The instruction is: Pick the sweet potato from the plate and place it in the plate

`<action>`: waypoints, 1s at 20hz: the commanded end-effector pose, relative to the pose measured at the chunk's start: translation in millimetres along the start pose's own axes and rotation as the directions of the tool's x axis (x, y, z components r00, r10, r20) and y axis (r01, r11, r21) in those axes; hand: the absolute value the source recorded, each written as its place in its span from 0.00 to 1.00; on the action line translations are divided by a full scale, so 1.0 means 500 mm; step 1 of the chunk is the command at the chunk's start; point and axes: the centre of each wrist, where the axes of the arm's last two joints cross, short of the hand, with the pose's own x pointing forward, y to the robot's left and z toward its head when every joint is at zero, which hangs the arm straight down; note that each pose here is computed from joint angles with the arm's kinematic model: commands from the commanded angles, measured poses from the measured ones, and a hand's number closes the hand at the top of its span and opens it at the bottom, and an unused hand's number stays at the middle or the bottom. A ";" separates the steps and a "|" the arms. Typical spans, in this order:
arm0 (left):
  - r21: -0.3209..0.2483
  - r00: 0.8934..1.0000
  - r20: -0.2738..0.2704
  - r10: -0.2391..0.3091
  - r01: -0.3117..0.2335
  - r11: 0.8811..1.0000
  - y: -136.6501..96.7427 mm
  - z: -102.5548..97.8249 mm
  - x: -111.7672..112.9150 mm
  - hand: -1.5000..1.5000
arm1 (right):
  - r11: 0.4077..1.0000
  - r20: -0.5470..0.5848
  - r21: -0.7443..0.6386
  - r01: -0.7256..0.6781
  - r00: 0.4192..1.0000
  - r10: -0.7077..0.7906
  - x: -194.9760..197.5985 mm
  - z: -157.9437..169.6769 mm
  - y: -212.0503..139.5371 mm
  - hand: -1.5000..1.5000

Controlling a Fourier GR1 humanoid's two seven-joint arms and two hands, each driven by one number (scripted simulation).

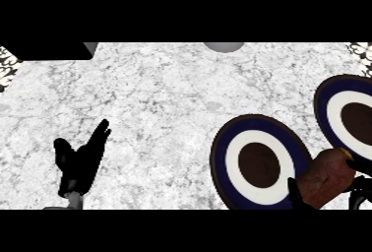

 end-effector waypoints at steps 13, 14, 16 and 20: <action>-0.042 1.000 -0.025 0.002 -0.003 0.999 -0.012 0.001 -0.019 0.50 | 0.953 -0.085 -0.295 -0.073 0.995 0.050 -0.260 -0.296 -0.080 1.00; -0.035 1.000 -0.027 0.008 -0.009 0.999 0.001 -0.016 -0.027 0.50 | 0.951 -0.084 -0.303 -0.061 0.996 0.037 -0.263 -0.330 -0.096 1.00; -0.037 0.999 -0.028 0.017 -0.019 0.999 -0.008 -0.010 -0.002 0.50 | 0.947 -0.084 -0.316 -0.063 0.996 0.039 -0.316 -0.333 -0.093 1.00; -0.032 1.000 -0.012 -0.018 0.018 0.999 -0.051 -0.019 -0.015 0.50 | 0.954 -0.065 -0.296 -0.049 0.997 0.031 -0.370 -0.404 -0.116 1.00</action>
